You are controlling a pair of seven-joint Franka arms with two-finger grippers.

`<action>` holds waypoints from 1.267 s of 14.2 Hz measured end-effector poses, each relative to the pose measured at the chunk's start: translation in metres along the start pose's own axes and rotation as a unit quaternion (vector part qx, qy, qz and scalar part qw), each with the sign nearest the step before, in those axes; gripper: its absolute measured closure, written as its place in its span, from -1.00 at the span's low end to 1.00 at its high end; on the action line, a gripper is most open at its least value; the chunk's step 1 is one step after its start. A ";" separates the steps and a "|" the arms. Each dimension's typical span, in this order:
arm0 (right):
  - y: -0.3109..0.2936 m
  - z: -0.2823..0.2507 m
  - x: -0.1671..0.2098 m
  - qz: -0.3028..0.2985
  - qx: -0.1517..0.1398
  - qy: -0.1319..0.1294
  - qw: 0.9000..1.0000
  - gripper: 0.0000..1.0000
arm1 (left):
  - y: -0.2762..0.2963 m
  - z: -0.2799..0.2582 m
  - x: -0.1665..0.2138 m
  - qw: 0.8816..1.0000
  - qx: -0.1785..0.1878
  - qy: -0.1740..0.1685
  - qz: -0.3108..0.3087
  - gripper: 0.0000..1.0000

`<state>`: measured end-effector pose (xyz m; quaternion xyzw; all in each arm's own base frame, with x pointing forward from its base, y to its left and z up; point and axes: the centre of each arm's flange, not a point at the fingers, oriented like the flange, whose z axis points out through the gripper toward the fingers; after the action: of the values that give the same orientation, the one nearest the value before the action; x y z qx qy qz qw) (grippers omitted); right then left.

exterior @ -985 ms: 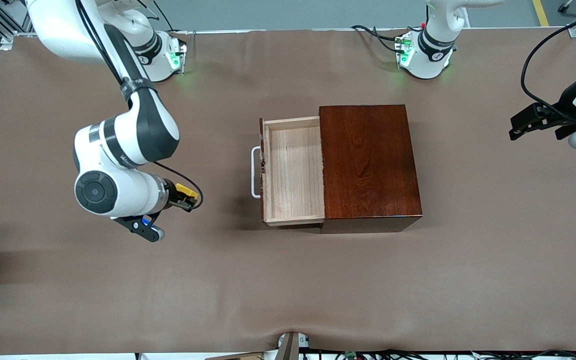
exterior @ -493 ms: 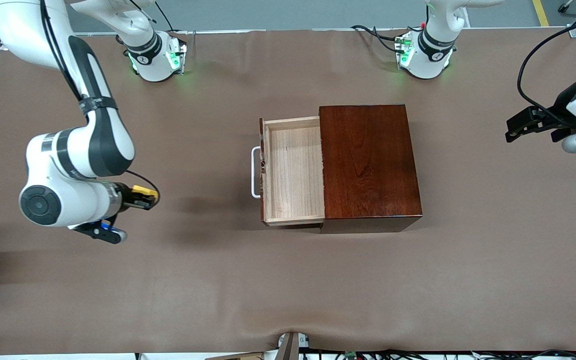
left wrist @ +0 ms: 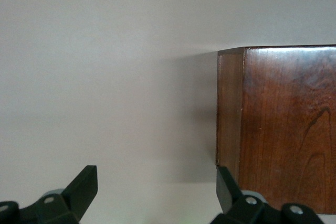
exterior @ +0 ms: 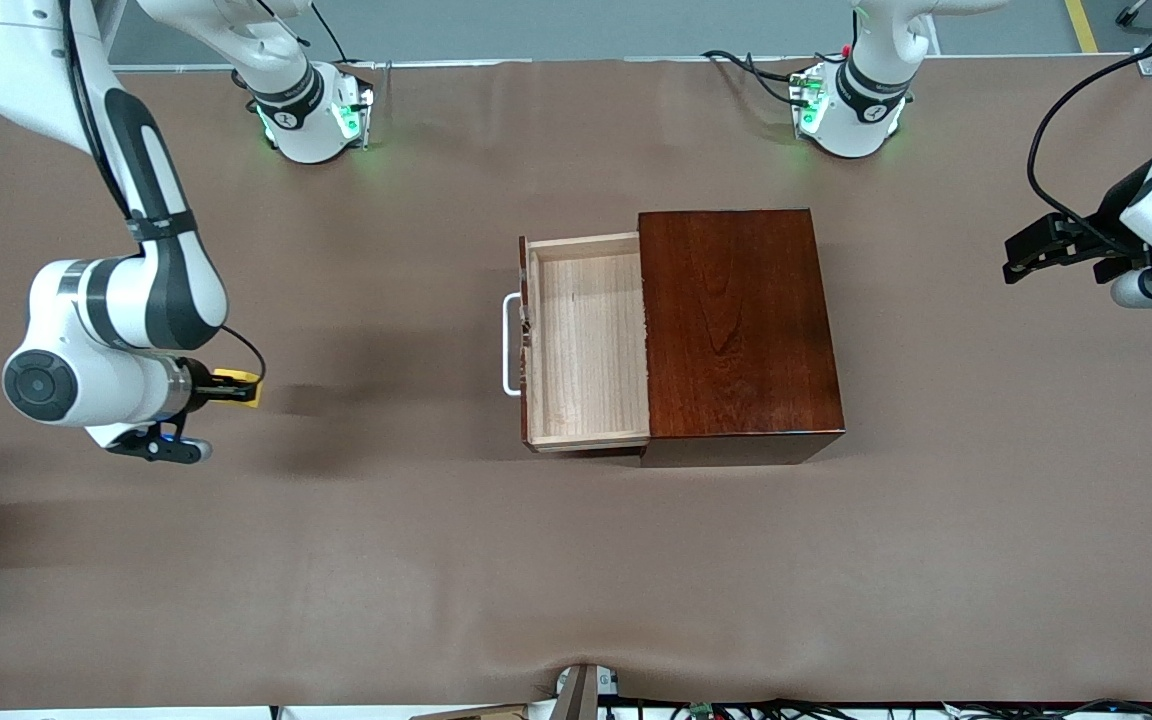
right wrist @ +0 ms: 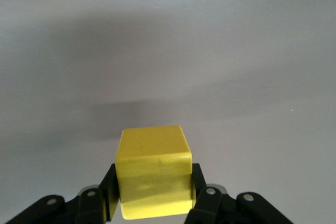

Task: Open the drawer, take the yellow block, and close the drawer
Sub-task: 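Lift the yellow cube out with the right gripper, move it aside, then release the yellow cube on the table and withdraw the right gripper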

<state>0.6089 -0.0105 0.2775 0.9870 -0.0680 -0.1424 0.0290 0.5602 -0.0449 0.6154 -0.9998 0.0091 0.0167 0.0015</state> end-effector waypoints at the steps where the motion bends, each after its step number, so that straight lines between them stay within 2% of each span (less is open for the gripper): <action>1: 0.007 0.015 -0.002 -0.004 -0.003 0.007 1.000 -0.13 | 0.000 0.000 0.000 1.000 0.000 0.000 0.000 -1.00; 3: 0.015 0.043 -0.008 -0.008 -0.015 0.019 1.000 -0.13 | 0.000 0.000 0.000 1.000 0.000 0.000 0.000 -1.00; 5: 0.024 0.056 -0.012 -0.020 -0.024 0.020 0.999 -0.13 | 0.000 0.000 0.000 1.000 0.000 0.000 0.000 -1.00; 8: 0.041 0.063 -0.010 -0.032 -0.022 0.039 0.998 -0.13 | 0.000 0.000 0.000 1.000 0.000 -0.001 0.000 -1.00; 18: 0.045 0.090 -0.021 -0.033 -0.021 0.037 0.999 -0.13 | 0.000 0.000 -0.001 1.000 0.000 -0.003 0.000 -1.00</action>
<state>0.5578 -0.0560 0.2000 0.9925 -0.0317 -0.1080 0.0472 0.5596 -0.0453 0.6150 -0.9998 0.0094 0.0193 0.0016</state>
